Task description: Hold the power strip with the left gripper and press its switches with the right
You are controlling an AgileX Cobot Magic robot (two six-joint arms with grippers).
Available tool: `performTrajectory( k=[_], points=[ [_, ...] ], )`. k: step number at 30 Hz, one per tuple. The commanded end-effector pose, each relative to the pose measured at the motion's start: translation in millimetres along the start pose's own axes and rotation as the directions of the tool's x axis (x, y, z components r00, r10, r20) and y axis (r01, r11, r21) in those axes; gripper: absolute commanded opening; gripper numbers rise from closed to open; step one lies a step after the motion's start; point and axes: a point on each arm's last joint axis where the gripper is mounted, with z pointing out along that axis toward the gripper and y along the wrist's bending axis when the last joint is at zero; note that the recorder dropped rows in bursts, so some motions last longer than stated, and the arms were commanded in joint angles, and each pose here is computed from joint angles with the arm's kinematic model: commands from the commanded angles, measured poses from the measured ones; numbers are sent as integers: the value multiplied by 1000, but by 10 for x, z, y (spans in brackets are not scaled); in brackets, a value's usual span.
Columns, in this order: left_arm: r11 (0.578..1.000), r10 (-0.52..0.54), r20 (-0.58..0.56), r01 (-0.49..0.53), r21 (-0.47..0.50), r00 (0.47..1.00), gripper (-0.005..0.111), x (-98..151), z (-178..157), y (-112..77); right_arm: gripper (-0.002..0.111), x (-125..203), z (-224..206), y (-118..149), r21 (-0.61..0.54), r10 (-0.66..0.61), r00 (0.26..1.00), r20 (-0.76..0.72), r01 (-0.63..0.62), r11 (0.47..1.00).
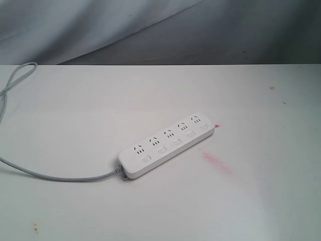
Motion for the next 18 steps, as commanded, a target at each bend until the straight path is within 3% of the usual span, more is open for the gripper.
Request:
performTrajectory(
  k=[1, 9, 14, 18],
  points=[
    [1000, 2, 8, -2, 0, 1000, 0, 5, -1, 0, 0, 3, -2, 0, -1, -4, 1000, 7, 4, 1000],
    [1000, 0, 8, 0, 0, 1000, 0, 5, -1, 0, 0, -21, -35, -8, 1, 6, 999, 49, -6, 1000],
    [1000, 0, 8, 0, 0, 1000, 0, 5, -1, 0, 0, -46, -57, -97, 159, -10, 995, 95, -6, 987],
    [1000, 2, 8, -2, 0, 1000, 0, 5, -1, 0, 0, -93, -81, -118, 266, -113, 983, 143, 72, 961]
  ],
)
